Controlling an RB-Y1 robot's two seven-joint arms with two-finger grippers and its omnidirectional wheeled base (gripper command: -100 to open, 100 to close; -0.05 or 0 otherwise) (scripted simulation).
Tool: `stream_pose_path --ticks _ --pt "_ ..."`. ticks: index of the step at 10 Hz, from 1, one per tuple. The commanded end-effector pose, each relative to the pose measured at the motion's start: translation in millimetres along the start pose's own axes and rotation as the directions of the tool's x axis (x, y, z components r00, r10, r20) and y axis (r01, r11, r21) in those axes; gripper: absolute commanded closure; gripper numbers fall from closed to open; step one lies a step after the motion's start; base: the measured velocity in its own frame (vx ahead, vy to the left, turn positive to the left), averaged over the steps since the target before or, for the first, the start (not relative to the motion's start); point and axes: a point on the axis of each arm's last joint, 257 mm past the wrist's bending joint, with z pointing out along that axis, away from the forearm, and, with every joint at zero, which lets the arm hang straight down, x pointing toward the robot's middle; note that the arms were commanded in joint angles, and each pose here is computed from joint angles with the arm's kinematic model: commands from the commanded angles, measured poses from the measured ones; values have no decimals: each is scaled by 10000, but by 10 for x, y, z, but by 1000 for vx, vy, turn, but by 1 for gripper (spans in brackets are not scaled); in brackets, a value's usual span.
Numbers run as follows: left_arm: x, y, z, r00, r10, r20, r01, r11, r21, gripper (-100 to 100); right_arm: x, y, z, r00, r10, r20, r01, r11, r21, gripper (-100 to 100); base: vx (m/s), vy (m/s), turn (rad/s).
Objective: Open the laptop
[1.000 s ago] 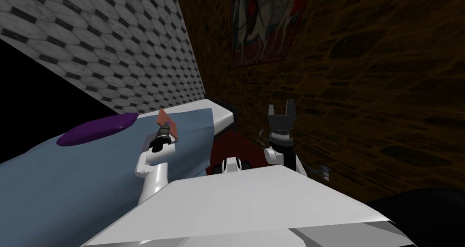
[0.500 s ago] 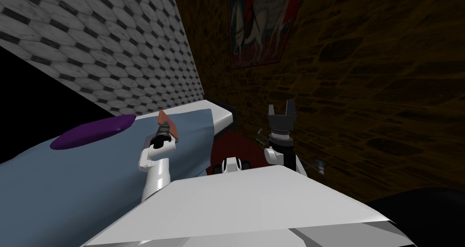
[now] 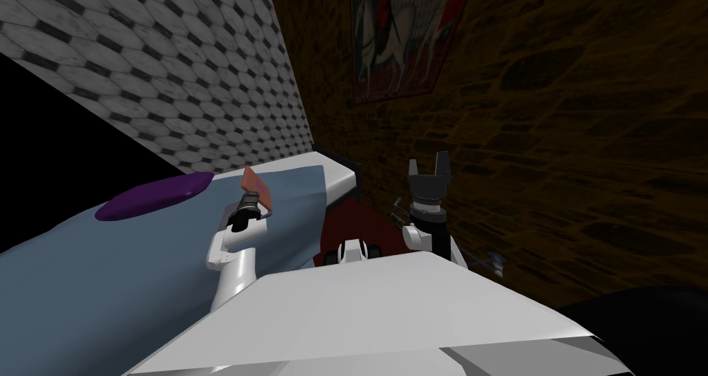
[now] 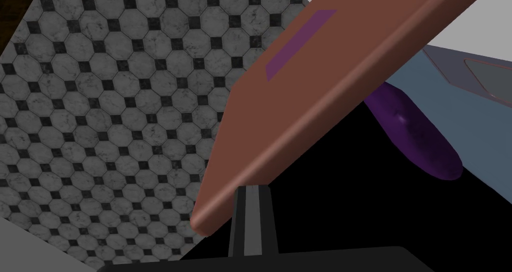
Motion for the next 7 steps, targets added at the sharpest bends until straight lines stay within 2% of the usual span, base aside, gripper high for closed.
stream_pose_path --ticks 1,6,7 --pt "0 145 20 10000 36 34 -36 9999 -115 -100 0 0 0 10000 0 0 0 10000 1 0 30 -18 2" --pt "10 427 38 9999 88 72 -85 9993 -351 -100 0 0 0 10000 0 0 0 10000 1 0 28 -14 -2" --pt "-4 393 37 9999 87 70 -85 9994 -326 -100 0 0 0 10000 0 0 0 10000 0 0 9 -8 1"
